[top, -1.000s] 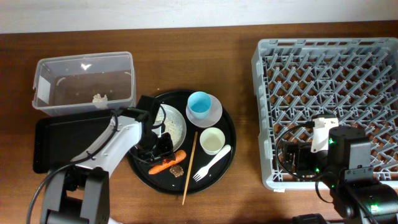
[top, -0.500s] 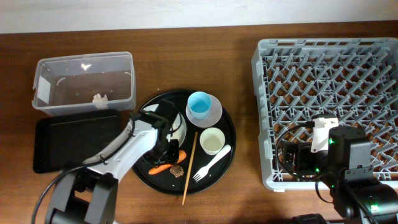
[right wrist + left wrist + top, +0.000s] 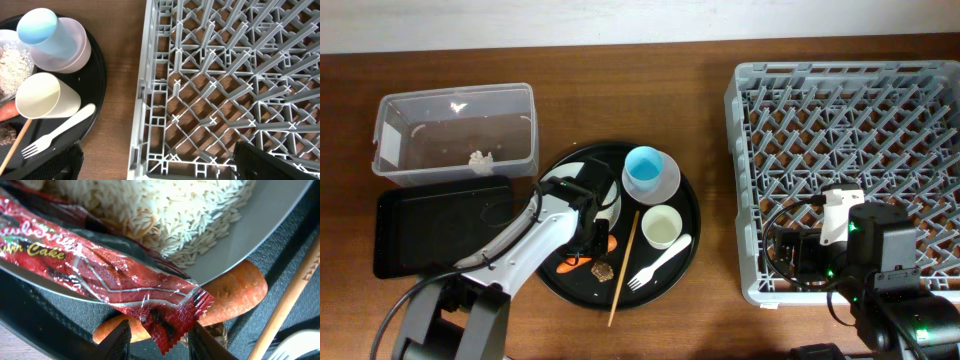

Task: Sort waste into correct bins and load items into the dishwasher rack
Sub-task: 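Lower the left gripper and grasp the red snack wrapper, then carry the wrapper left and drop it into the clear bin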

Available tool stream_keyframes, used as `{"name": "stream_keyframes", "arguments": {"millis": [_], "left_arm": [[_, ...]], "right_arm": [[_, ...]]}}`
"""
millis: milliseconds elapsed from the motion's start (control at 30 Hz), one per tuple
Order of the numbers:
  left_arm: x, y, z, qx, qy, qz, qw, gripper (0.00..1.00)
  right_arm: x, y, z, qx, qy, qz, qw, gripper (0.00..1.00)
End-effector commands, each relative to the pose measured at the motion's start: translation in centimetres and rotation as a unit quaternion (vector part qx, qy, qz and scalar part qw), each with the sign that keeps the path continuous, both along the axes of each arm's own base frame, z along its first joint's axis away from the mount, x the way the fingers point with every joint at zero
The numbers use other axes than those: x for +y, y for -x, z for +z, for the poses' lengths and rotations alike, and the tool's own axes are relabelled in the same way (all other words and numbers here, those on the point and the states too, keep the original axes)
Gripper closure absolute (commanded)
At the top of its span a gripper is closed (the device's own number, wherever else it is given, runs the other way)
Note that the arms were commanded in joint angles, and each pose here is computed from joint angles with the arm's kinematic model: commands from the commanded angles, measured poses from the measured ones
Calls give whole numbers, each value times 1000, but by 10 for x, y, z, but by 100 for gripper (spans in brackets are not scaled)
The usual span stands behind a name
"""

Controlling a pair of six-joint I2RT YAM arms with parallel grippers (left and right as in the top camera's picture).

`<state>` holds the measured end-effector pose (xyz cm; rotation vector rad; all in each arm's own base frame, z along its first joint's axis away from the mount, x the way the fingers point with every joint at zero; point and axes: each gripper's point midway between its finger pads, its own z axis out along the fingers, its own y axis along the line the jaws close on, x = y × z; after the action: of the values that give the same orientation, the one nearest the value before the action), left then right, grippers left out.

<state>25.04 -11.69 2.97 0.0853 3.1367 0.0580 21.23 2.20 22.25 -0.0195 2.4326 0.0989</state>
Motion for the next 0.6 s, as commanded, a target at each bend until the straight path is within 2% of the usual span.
{"name": "stream_keyframes", "arguments": {"millis": [0, 233, 567], "left_arm": [[7, -13, 3, -28, -27, -6, 999, 64], [10, -25, 5, -52, -38, -8, 998, 68], [-3, -52, 30, -93, -19, -8, 995, 67]], "right_arm": [[-2, -2, 8, -12, 0, -5, 1000, 1], [-2, -2, 8, -11, 0, -5, 1000, 1], [-2, -1, 7, -10, 0, -5, 1000, 1]]}}
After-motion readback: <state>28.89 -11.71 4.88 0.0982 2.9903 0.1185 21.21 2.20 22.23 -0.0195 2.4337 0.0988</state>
